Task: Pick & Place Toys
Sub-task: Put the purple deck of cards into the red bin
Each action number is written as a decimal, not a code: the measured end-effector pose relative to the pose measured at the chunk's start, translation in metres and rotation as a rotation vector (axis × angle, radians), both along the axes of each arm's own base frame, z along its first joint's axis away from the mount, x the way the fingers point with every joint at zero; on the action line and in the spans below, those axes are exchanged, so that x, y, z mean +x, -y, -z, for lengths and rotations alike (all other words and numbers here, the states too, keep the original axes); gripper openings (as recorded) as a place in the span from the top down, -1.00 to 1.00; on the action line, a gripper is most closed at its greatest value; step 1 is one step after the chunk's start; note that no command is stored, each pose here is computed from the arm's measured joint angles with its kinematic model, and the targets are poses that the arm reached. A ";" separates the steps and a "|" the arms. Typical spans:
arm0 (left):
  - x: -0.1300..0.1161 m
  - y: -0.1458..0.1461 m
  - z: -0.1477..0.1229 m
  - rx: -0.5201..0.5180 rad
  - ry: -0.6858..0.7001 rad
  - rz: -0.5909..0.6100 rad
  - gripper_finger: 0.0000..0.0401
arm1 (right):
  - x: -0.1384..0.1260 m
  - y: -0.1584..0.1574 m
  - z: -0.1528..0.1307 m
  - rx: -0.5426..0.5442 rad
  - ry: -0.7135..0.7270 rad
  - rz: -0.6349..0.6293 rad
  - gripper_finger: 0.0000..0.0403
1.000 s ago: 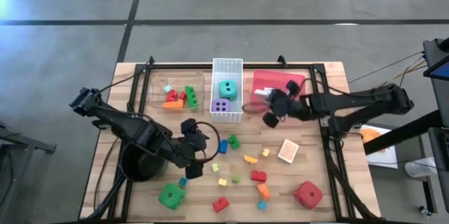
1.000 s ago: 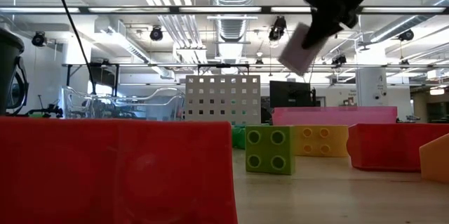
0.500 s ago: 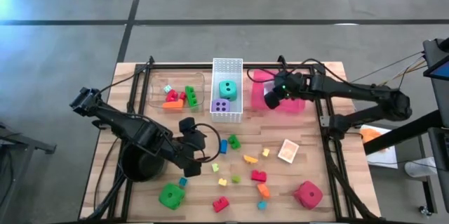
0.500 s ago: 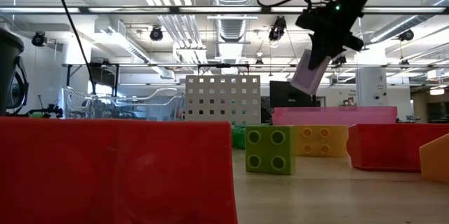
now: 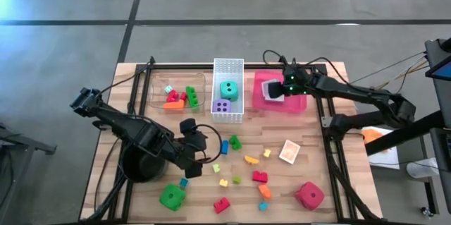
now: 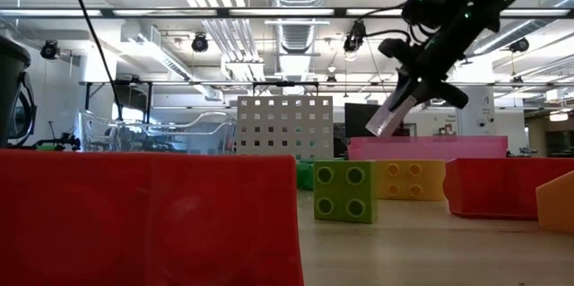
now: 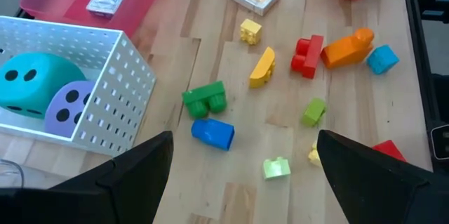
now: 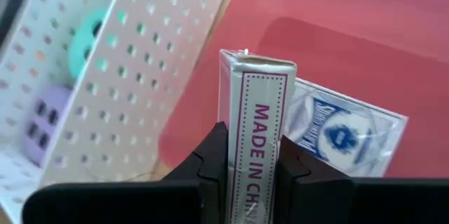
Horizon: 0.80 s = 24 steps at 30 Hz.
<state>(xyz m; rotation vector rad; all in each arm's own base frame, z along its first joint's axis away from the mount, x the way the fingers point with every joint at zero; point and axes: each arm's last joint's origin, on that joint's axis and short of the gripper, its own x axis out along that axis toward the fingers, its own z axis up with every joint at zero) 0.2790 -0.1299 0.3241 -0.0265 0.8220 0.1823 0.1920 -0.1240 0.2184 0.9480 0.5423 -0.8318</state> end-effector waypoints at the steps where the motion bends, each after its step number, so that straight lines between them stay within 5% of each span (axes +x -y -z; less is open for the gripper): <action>1: 0.000 0.000 0.000 -0.001 0.000 0.000 -0.75 | -0.003 0.002 0.003 0.018 0.011 0.011 0.79; 24: 0.000 0.000 0.000 0.000 -0.002 0.003 -0.75 | -0.036 0.013 0.048 0.209 0.161 0.181 0.79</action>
